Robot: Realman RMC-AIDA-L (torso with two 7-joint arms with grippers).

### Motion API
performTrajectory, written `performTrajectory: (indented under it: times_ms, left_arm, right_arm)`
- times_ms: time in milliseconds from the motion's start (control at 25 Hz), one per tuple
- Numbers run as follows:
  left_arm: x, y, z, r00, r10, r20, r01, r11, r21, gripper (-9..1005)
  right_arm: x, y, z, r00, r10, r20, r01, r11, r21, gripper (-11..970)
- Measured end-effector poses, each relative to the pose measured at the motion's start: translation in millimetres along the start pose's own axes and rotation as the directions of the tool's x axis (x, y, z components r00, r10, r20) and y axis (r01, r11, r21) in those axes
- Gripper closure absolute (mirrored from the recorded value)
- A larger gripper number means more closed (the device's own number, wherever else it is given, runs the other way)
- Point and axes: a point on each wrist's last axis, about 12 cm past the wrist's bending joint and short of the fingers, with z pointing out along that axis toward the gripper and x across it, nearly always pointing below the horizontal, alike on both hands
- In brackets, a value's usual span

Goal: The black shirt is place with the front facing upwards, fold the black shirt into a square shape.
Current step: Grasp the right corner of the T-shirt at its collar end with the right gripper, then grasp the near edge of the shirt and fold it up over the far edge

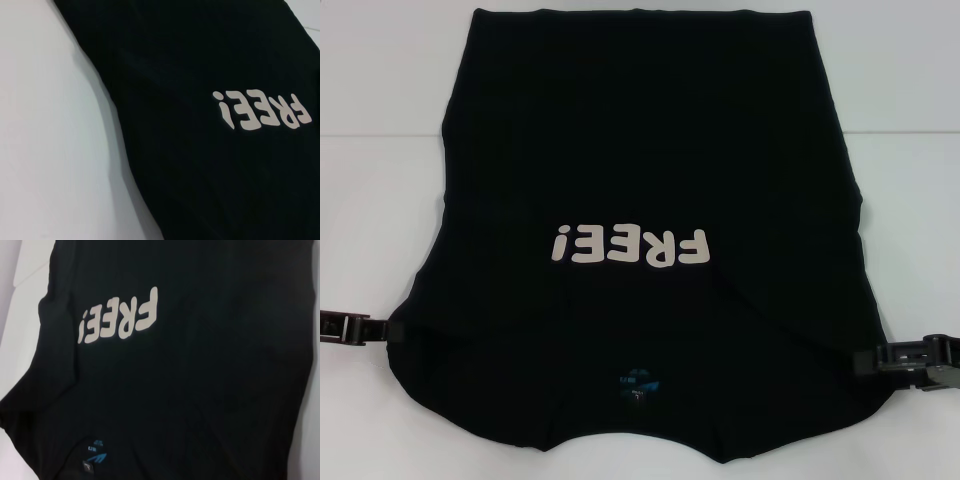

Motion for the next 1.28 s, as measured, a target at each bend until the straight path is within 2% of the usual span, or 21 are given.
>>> performTrajectory:
  times_ms: [200, 440, 880, 960, 1200, 1280]
  left_arm:
    - [1.8, 0.5, -0.1, 1.000, -0.005, 0.000, 0.005, 1.000, 0.000, 968]
    - [3.8, 1.3, -0.6, 1.000, -0.012, -0.002, 0.012, 1.000, -0.001, 963]
    - [3.3, 1.7, -0.5, 1.000, -0.014, 0.001, 0.014, 1.000, -0.005, 954]
    - [3.5, 1.6, -0.6, 1.000, -0.017, 0.000, 0.017, 1.000, -0.004, 952]
    - [7.6, 1.9, -5.9, 0.998, -0.056, 0.020, 0.056, 0.998, 0.021, 947]
    - [11.4, 2.7, -10.4, 0.996, -0.080, 0.038, 0.078, 0.996, 0.040, 946]
  right_arm:
    - [-1.3, -1.1, 1.0, 1.000, -0.006, 0.008, 0.006, 1.000, 0.013, 71]
    - [2.7, -4.6, 7.9, 0.999, -0.015, 0.032, 0.014, 0.999, 0.034, 282]
    - [10.2, -6.5, 11.8, 0.998, -0.037, 0.053, 0.036, 0.999, 0.017, 537]
    - [11.8, -7.8, 11.2, 0.997, -0.045, 0.067, 0.045, 0.999, 0.012, 782]
    - [20.1, -14.0, 6.1, 0.985, -0.092, 0.148, 0.095, 0.995, -0.013, 914]
    - [24.6, -15.5, 4.9, 0.979, -0.112, 0.168, 0.118, 0.993, -0.024, 914]
